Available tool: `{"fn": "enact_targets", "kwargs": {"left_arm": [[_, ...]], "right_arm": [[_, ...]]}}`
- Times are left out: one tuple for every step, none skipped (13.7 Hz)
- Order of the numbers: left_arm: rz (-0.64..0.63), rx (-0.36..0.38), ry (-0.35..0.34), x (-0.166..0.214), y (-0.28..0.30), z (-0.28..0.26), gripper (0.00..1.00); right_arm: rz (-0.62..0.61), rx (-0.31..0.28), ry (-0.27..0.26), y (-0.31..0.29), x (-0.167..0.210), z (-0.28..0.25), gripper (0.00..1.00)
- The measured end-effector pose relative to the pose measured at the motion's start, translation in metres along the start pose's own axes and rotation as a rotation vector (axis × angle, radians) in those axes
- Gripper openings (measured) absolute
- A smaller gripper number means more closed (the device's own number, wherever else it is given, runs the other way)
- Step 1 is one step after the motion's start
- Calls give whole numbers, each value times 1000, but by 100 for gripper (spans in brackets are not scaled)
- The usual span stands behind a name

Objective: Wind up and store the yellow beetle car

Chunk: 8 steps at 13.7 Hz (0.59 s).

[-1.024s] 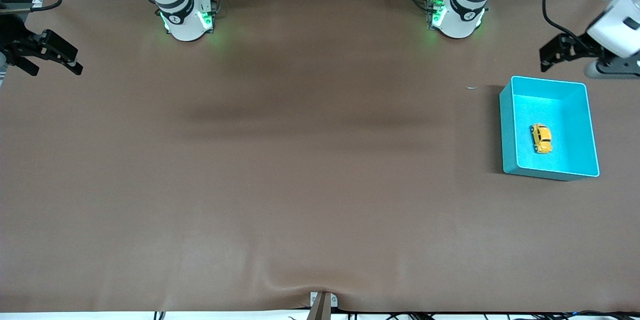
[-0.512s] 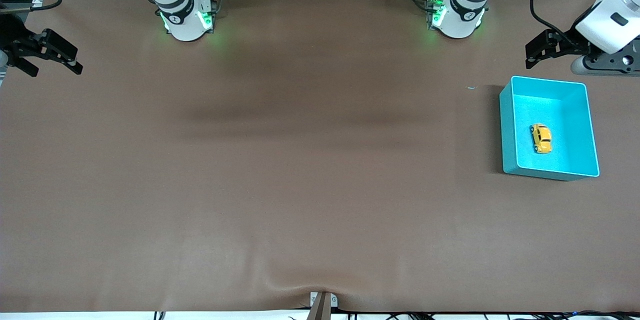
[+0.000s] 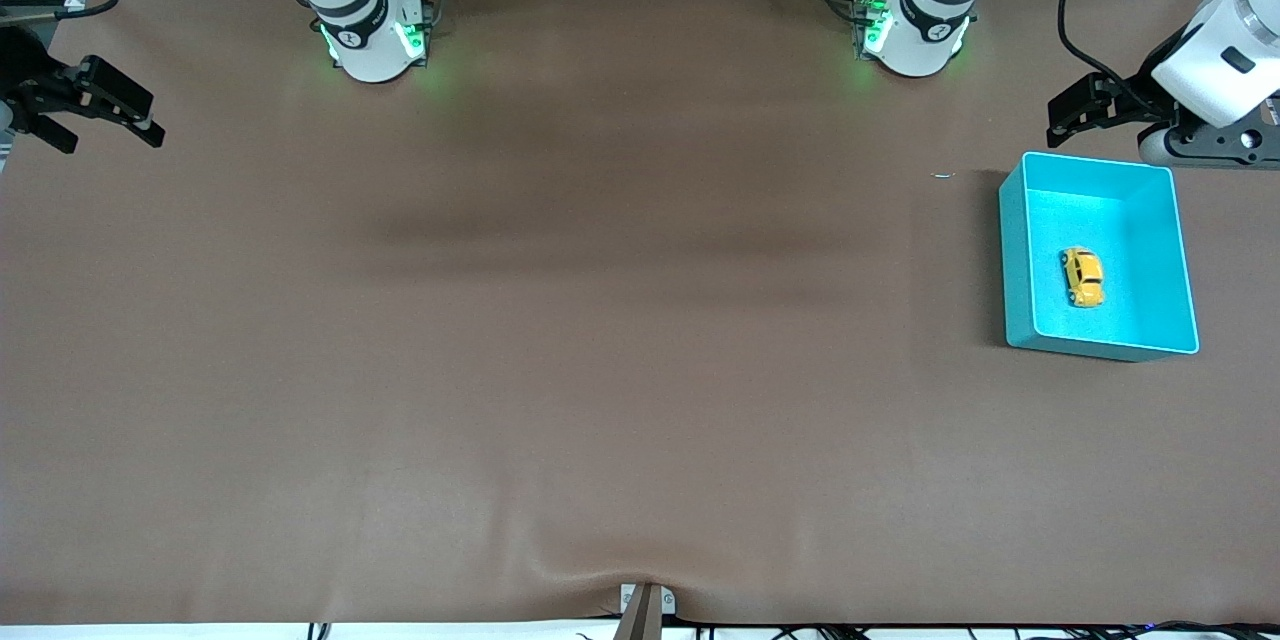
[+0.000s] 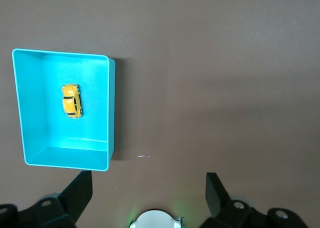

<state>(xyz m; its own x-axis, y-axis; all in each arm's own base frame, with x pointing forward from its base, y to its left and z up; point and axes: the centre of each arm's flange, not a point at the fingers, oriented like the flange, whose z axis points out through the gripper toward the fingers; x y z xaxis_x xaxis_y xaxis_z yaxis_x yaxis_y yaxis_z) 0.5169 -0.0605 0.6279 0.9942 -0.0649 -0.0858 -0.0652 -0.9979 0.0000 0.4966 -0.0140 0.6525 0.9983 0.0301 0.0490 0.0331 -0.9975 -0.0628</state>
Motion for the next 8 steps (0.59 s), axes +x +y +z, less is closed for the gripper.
{"fn": "enact_targets", "kwargs": {"left_arm": [[-1,0,9,1,0,-1,100],[-2,-1,19,2,0,-2,100],[-3,-1,22,3,0,-2,100],[-3,-1,22,4,0,-1,100],[-4,-2,20,5,0,0,100],[-4,-2,18,5,0,1,100],[-4,-2,17,6,0,2,100],[-4,-2,17,6,0,2,100]], "right_arm": [[-2,0,-2,-1,0,-1,100],[-5,0,-3,-2,0,-2,100],[-9,0,-1,-4,1,-4,100],[-14,-1,0,-6,3,-6,100],[-20,-4,-5,-9,5,-9,100],[-26,-8,-13,-12,7,-13,100],[-31,-11,-21,-14,11,-15,100],[-33,-12,-25,-15,16,-17,100]]}}
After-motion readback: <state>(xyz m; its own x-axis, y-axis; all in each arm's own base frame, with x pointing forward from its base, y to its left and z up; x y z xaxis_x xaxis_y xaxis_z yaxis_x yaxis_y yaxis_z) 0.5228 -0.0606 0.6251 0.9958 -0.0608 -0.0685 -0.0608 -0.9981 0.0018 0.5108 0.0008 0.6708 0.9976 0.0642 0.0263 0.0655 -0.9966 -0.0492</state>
